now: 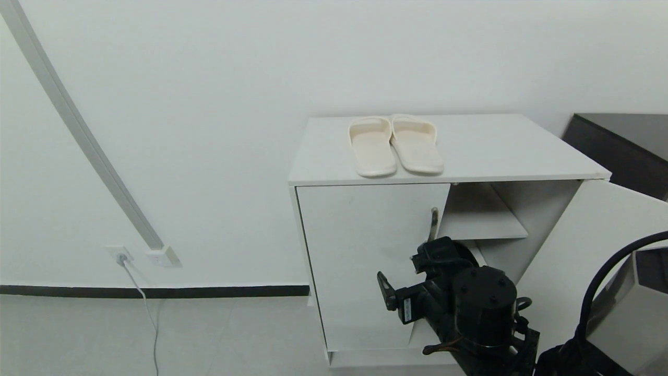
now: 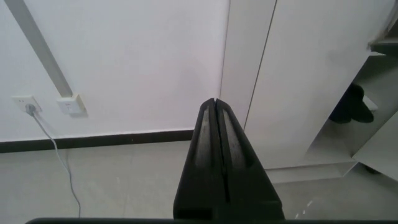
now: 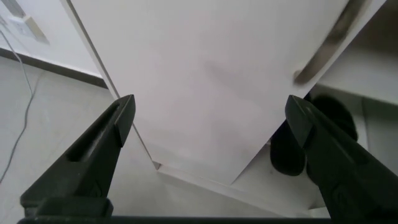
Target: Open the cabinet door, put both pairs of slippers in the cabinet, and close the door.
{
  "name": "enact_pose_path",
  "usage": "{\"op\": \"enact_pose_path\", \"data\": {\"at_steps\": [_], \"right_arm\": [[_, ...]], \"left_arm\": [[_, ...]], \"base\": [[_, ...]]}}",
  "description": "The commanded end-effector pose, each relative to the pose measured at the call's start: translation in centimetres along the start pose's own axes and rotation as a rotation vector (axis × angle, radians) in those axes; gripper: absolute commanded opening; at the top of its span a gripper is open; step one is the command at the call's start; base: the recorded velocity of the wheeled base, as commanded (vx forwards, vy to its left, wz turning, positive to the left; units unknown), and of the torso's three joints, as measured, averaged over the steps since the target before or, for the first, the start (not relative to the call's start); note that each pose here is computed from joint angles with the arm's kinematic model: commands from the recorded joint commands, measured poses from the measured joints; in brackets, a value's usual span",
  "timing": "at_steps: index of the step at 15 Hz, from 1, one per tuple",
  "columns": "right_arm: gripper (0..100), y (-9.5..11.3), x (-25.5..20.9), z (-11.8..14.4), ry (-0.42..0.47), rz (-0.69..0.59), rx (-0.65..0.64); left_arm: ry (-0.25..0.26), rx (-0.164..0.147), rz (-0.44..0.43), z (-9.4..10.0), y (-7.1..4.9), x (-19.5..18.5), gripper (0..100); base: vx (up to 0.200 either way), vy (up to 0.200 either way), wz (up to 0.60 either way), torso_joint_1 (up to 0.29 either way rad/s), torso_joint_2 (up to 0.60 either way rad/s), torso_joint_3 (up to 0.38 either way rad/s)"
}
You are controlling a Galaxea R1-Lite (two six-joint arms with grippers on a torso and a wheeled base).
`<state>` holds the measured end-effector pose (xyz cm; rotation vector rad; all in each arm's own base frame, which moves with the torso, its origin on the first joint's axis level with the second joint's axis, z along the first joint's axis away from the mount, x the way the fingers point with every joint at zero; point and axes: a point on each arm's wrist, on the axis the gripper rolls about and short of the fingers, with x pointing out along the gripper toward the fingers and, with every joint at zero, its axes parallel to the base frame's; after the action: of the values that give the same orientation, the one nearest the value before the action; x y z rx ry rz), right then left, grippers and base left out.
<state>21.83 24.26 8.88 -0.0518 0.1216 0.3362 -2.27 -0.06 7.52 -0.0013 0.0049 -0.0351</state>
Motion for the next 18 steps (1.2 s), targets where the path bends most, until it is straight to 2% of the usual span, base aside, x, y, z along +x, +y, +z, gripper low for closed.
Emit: {"op": "enact_pose_path", "data": {"at_steps": [1, 14, 18], "right_arm": [[100, 0.05, 0.01, -0.09, 0.003, 0.001, -0.006], [100, -0.43, 0.04, 0.33, -0.016, -0.006, -0.005], [100, -0.44, 0.0, 0.37, -0.02, 0.043, -0.002]], "left_arm": [[0.0, 0.0, 0.0, 0.0, 0.0, 0.0, 0], [0.0, 0.0, 0.0, 0.0, 0.0, 0.0, 0], [0.001, 0.004, -0.002, 0.0, 0.0, 0.01, 0]], "base": [[0.0, 0.0, 0.0, 0.198, -0.51, -0.305], [0.0, 0.0, 0.0, 0.236, -0.55, -0.316], [0.0, 0.0, 0.0, 0.174, -0.39, -0.215]]}}
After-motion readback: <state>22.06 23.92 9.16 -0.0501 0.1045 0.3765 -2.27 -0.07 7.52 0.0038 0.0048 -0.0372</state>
